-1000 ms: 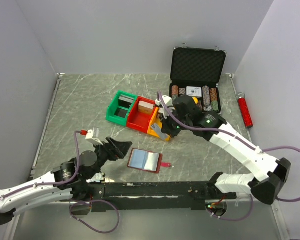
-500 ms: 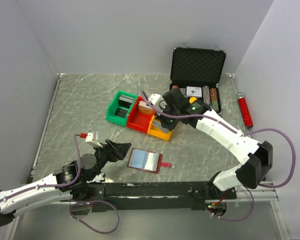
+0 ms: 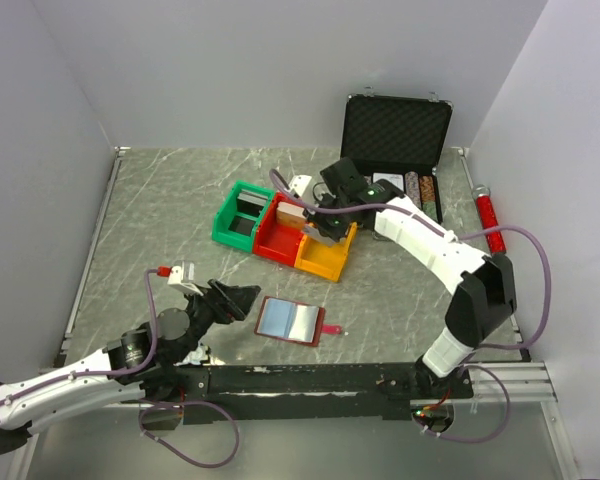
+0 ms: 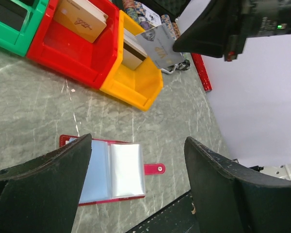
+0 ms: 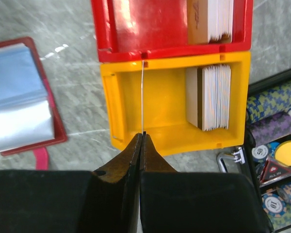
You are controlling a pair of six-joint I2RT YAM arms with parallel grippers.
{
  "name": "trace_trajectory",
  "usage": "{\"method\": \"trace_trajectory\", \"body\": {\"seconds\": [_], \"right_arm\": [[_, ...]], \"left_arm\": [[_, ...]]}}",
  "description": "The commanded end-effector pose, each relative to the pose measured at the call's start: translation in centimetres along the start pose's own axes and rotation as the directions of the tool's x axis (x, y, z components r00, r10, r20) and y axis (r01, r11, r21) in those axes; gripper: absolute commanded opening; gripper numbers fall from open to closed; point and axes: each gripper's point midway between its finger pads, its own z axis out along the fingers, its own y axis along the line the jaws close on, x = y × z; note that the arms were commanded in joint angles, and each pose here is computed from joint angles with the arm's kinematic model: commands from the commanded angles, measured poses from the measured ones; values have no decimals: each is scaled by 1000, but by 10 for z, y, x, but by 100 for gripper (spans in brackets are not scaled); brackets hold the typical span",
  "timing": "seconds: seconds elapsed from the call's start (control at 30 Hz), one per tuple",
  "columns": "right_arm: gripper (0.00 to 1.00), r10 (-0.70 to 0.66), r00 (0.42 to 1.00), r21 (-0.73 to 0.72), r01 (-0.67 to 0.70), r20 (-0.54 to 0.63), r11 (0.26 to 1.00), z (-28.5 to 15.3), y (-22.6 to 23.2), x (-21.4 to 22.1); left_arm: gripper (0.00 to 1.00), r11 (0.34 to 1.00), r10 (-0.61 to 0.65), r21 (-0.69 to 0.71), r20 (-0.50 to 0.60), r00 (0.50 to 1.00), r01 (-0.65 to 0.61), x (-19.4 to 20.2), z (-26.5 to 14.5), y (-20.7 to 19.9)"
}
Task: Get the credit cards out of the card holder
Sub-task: Place the credit card in the storage box.
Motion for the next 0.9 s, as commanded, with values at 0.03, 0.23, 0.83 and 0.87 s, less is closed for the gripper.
{"method": "trace_trajectory", "body": {"seconds": [0.03, 0.23, 0.83, 0.87], "right_arm": [[0, -26, 999, 17, 26, 22, 1000, -3, -21, -5], [0, -29, 999, 7, 29, -33, 1000, 7, -22, 7], [0, -34, 985, 65, 46, -172, 997, 41, -43, 44], [0, -34, 982, 72, 48, -185, 996, 44, -45, 48]], "left_arm": [[82, 1000, -11, 19, -5, 1000, 11, -1, -1, -5], [82, 999, -12, 30, -41, 999, 13, 14, 3, -4], [81, 996, -48, 64, -104, 993, 55, 36, 6, -6], [81, 997, -45, 61, -104, 994, 52, 36, 7, -5]]}}
